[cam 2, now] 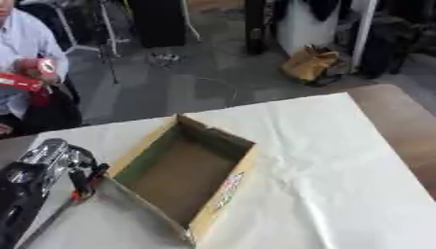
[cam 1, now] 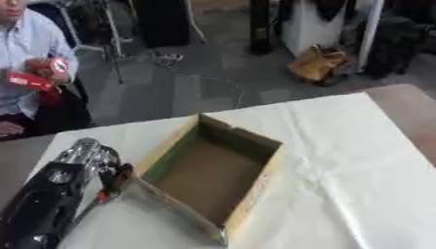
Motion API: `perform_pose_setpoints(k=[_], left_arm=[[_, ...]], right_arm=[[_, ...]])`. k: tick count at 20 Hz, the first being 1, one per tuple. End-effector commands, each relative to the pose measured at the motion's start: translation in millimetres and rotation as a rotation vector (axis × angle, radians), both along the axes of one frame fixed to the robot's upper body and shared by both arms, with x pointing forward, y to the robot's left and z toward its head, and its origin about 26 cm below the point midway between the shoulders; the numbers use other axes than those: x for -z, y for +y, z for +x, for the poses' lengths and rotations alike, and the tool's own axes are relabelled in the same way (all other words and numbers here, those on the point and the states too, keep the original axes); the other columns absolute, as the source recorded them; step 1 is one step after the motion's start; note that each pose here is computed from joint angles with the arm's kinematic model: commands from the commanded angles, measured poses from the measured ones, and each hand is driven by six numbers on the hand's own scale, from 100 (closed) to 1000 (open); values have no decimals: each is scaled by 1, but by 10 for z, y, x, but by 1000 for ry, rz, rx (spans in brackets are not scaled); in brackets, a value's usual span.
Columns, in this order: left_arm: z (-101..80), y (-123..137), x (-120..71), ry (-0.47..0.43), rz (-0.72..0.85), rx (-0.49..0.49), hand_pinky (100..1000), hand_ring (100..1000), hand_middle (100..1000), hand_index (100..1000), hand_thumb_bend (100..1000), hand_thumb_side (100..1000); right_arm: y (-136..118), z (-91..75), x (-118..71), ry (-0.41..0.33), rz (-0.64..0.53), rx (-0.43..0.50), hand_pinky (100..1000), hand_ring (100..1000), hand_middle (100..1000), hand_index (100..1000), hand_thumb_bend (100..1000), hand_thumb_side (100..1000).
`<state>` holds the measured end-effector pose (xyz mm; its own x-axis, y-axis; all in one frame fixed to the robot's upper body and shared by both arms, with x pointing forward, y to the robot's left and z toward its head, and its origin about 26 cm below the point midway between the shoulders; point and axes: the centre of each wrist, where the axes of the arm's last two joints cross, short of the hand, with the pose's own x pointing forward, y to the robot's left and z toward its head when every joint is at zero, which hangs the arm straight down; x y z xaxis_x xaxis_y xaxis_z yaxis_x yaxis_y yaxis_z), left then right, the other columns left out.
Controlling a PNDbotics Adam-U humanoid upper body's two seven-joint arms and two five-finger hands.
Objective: Pick up objects on the table and place them in the box.
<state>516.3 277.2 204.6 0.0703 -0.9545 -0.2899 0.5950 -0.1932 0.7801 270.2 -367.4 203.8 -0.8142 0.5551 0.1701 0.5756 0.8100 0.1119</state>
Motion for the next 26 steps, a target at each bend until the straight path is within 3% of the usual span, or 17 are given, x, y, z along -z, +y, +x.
perform_pose_setpoints(k=[1, 10, 26], left_arm=[[6, 35, -183, -42, 14, -2, 1000, 1000, 1000, 907, 231, 342], [8, 21, -177, -35, 15, -3, 1000, 1000, 1000, 853, 217, 342], [10, 6, -165, -12, 8, -3, 1000, 1000, 1000, 894, 238, 356]], right_arm=[[10, -7, -68, -215, 53, -66, 840, 828, 635, 702, 100, 1000], [13, -5, -67, -215, 55, -67, 840, 828, 635, 702, 100, 1000], [12, -5, -67, -216, 58, -68, 840, 827, 635, 701, 100, 1000]])
